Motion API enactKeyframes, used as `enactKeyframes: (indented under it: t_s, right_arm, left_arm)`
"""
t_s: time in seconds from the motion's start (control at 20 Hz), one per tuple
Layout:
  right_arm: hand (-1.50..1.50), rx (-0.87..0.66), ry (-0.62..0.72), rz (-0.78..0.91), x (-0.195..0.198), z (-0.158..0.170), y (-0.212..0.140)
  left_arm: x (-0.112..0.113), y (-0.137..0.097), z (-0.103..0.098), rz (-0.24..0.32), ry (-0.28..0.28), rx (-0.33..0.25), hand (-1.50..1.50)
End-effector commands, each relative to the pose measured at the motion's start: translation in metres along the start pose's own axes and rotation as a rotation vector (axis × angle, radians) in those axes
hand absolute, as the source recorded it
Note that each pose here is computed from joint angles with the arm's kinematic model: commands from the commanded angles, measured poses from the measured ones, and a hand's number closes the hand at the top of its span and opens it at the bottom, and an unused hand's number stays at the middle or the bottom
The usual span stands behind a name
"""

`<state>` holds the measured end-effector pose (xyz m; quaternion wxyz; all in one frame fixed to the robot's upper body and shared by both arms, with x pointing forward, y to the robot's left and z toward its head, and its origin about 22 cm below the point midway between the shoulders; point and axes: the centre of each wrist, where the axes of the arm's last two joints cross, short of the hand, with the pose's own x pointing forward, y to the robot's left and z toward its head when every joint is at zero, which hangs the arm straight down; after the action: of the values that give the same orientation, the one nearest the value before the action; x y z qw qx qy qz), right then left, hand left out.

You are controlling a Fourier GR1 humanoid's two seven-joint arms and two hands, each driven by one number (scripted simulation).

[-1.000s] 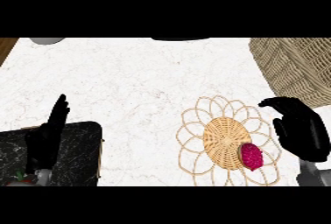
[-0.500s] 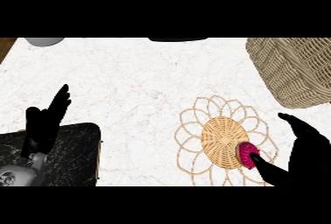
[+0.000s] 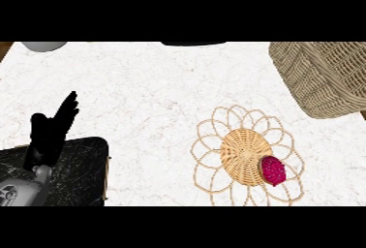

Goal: Pick the cupcake from the placemat and place it in the basket

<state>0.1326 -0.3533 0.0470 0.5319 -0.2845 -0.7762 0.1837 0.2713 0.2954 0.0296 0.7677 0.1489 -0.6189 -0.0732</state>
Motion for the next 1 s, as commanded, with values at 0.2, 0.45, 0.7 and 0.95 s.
enactKeyframes:
  t_s: [0.2, 0.45, 0.7, 0.95]
  right_arm:
    - [-1.50, 0.440, 0.167, 0.123, 0.065, 0.012, -0.039]
    - [-1.50, 0.471, 0.200, 0.105, 0.114, 0.010, -0.052]
    - [-1.50, 0.398, 0.250, 0.118, 0.119, 0.022, -0.059]
    - [-1.50, 0.277, 0.246, 0.116, 0.109, 0.020, -0.042]
  left_arm:
    - [-0.003, -0.007, -0.003, 0.010, 0.001, -0.040, 0.00]
    - [0.009, -0.020, -0.004, 0.003, 0.001, -0.039, 0.00]
    - [0.000, -0.026, -0.017, 0.006, 0.000, -0.044, 0.00]
    - [0.007, -0.024, -0.023, 0.000, -0.028, -0.060, 0.00]
